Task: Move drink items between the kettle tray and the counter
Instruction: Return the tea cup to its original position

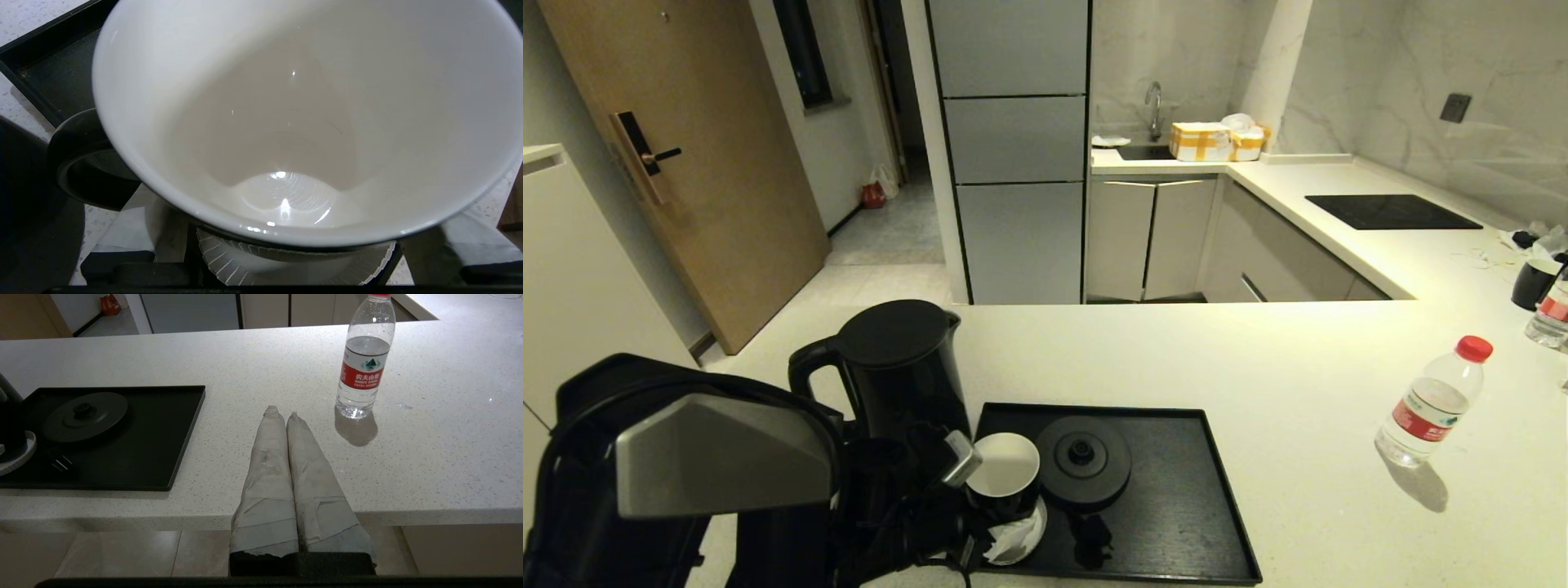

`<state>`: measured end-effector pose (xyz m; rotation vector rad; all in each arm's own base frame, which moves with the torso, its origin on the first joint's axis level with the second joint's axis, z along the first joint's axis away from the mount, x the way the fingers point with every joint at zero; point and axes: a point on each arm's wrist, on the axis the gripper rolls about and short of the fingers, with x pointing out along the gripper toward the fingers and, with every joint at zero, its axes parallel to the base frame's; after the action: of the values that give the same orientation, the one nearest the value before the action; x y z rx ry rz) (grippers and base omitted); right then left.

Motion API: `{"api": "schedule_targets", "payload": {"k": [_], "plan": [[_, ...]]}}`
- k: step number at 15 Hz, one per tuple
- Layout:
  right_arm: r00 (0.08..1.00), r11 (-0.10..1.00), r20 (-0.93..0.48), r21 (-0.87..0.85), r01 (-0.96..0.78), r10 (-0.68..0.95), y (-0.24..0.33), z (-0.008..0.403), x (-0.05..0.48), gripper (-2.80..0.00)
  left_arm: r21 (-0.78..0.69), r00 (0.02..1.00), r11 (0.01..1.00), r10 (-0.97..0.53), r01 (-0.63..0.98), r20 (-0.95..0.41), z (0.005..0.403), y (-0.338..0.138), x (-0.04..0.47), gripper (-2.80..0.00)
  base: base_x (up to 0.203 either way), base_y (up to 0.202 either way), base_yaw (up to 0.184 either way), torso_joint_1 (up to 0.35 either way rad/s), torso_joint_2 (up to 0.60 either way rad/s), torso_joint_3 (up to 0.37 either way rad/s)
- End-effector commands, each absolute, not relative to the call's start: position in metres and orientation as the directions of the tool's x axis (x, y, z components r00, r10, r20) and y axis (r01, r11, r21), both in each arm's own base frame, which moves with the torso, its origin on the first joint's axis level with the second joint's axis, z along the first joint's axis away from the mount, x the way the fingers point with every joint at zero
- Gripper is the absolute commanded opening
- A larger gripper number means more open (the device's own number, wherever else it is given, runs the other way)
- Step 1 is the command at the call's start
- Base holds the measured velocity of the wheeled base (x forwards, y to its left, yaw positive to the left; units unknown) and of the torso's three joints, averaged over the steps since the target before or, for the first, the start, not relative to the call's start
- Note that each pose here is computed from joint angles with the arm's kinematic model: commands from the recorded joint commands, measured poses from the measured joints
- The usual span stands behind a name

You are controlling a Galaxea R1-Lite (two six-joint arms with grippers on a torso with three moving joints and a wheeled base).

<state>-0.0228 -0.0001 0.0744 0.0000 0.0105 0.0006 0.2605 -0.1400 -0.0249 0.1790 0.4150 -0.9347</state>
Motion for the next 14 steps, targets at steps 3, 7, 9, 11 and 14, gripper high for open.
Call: {"api": "schedule_targets", "payload": {"k": [3, 7, 9, 11, 14], "plan": [[1.0, 1.0, -0.014, 0.0, -0.002, 0.002, -0.0001, 0.0735, -0.0226, -2.8, -0.027, 0.513, 0.576, -0.748, 0.817, -0.422, -0.0253, -0.1418, 0.2574, 0.0, 0.0, 0.0, 0.0, 0.0, 0.0, 0.0], [1.0, 1.0, -0.014, 0.0, -0.002, 0.002, -0.0001, 0.0735, -0.0226, -2.8, -0.027, 0.513, 0.576, -0.747, 0.817, -0.423, -0.0258, -0.1419, 0.2573, 0.0, 0.0, 0.0, 0.0, 0.0, 0.0, 0.0], [1.0, 1.0, -0.014, 0.0, -0.003, 0.003, -0.0001, 0.0735, -0.0226, -2.8, -0.027, 0.512, 0.576, -0.746, 0.817, -0.426, -0.026, -0.1416, 0.2567, 0.0, 0.0, 0.0, 0.0, 0.0, 0.0, 0.0], [1.0, 1.0, -0.014, 0.0, -0.002, 0.002, -0.0001, 0.0735, -0.0226, -2.8, -0.017, 0.507, 0.569, -0.746, 0.822, -0.432, -0.0274, -0.1415, 0.2554, 0.0, 0.0, 0.0, 0.0, 0.0, 0.0, 0.0], [1.0, 1.0, -0.014, 0.0, -0.002, 0.002, -0.0001, 0.0735, -0.0226, -2.8, -0.002, 0.501, 0.561, -0.743, 0.828, -0.444, -0.0275, -0.1394, 0.2513, 0.0, 0.0, 0.0, 0.0, 0.0, 0.0, 0.0]]}}
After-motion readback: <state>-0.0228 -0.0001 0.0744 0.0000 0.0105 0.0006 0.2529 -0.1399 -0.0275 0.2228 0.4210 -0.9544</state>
